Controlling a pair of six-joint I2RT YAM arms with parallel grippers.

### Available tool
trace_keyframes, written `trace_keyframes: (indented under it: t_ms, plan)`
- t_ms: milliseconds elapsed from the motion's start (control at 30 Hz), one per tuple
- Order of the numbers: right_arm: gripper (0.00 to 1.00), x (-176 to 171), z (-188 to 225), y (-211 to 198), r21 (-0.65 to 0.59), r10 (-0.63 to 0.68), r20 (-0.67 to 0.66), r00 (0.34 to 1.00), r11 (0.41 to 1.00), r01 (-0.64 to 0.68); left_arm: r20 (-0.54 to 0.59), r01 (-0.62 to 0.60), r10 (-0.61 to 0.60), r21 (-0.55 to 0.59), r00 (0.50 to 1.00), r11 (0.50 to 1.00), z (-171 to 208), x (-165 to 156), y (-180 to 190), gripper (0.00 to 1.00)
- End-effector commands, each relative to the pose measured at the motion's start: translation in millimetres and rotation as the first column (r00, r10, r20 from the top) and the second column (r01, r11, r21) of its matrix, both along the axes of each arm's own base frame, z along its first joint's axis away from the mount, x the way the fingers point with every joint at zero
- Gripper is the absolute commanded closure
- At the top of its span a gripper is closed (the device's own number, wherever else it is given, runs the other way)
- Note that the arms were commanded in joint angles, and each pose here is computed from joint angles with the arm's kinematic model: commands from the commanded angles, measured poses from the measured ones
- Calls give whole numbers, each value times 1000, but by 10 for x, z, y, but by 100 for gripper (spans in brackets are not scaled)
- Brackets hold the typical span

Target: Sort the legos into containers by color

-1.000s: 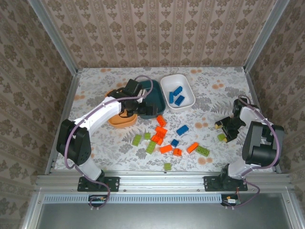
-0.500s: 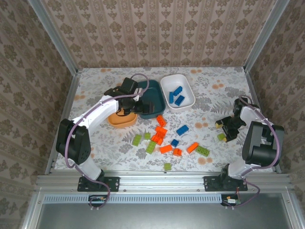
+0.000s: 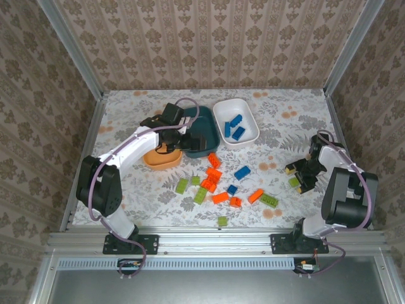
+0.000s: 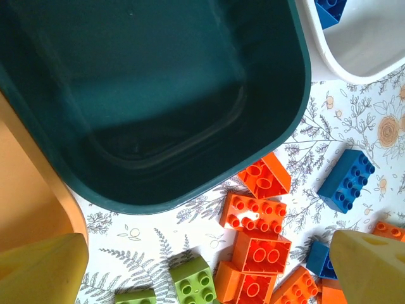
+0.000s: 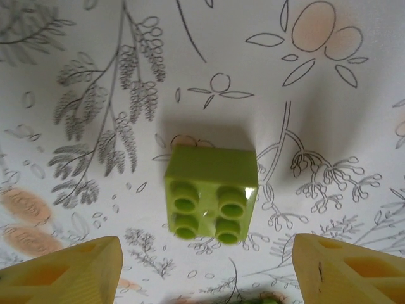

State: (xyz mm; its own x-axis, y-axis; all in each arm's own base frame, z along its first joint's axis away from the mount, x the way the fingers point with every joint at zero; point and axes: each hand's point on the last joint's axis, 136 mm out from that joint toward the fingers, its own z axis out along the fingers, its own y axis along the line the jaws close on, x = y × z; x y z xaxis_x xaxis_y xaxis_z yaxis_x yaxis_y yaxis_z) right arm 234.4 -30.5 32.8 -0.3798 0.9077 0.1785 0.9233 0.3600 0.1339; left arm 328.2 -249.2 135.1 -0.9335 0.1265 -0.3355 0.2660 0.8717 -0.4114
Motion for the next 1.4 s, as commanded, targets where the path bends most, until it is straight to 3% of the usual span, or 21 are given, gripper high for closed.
trace_keyframes:
  t_ms: [0, 233, 433, 700, 867, 1067, 1167, 1367]
  plan:
    - [28, 7, -128, -27, -3, -16, -15, 1000, 1000, 16, -8, 17, -17, 7, 1000, 1000, 3, -32, 25, 0]
    - [36, 27, -274, -61, -10, -4, -46, 999, 1000, 4, -1, 11, -11, 20, 1000, 1000, 32, -65, 110, 0]
    - [60, 60, -272, -99, -28, 14, -40, 999, 1000, -15, 7, -9, 9, 18, 1000, 1000, 56, -47, 168, 0]
    - [63, 227, -59, -122, -40, 51, 28, 998, 998, -49, 13, -23, 23, 1, 1000, 1000, 68, -20, 147, 0]
    - [63, 585, 283, -21, -33, 106, 152, 983, 994, -102, 30, -28, 29, -14, 999, 999, 125, 41, 132, 0]
    - [65, 1251, 797, 482, -32, 255, 339, 906, 965, -259, 48, -52, 54, -42, 997, 998, 244, 114, 170, 0]
    - [65, 1621, 1022, 938, -3, 330, 432, 840, 931, -364, 62, -70, 73, -51, 995, 996, 313, 92, 247, 0]
    - [65, 2127, 1207, 1998, 63, 448, 534, 717, 825, -562, 66, -201, 206, -76, 976, 977, 392, 27, 745, 0]
